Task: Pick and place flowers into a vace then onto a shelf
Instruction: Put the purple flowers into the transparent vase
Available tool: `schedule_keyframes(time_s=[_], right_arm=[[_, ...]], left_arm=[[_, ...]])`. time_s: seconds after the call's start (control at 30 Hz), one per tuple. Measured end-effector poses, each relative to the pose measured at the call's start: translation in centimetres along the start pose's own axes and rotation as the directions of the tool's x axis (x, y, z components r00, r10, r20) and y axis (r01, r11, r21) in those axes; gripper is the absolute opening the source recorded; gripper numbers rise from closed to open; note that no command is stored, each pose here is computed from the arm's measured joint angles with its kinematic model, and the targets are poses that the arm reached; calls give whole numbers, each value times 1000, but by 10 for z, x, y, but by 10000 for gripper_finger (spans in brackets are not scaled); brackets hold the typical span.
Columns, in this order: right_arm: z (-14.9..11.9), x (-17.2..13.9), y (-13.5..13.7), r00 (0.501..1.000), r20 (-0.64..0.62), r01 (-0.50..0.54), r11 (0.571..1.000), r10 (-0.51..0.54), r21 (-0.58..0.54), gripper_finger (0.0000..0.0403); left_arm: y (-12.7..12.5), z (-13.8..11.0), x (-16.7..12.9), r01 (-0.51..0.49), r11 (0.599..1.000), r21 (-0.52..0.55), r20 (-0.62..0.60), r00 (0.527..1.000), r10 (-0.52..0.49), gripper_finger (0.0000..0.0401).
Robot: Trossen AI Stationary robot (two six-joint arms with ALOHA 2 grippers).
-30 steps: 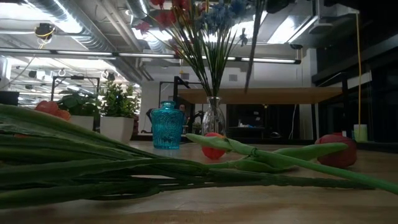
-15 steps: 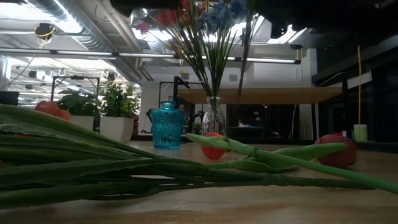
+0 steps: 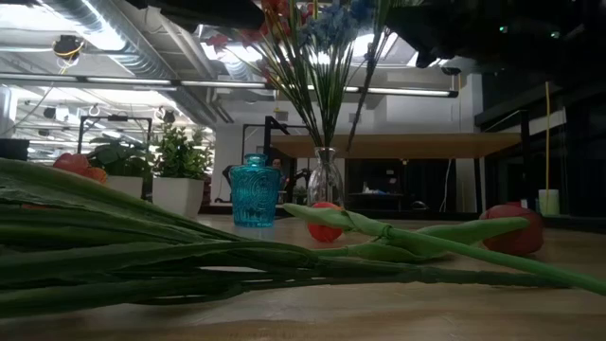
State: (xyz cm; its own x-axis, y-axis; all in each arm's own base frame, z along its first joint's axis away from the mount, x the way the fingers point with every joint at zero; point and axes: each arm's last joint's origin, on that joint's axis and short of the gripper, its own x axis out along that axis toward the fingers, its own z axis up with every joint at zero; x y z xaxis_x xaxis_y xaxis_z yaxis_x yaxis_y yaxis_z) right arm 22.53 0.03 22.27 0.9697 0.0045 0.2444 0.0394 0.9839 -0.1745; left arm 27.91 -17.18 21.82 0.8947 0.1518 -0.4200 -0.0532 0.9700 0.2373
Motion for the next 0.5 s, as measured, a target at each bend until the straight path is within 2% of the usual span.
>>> schedule_keyframes(time_s=[0.2, 0.5], right_arm=[[2, -1, -15, 999, 49, -16, 999, 14, 46, 4], [11, 7, -23, 997, 82, -19, 999, 16, 33, 4]], left_arm=[[1, 0, 0, -3, 1000, 29, 0, 1000, 3, 4], [2, 1, 0, -50, 998, 32, 9, 999, 50, 5]])
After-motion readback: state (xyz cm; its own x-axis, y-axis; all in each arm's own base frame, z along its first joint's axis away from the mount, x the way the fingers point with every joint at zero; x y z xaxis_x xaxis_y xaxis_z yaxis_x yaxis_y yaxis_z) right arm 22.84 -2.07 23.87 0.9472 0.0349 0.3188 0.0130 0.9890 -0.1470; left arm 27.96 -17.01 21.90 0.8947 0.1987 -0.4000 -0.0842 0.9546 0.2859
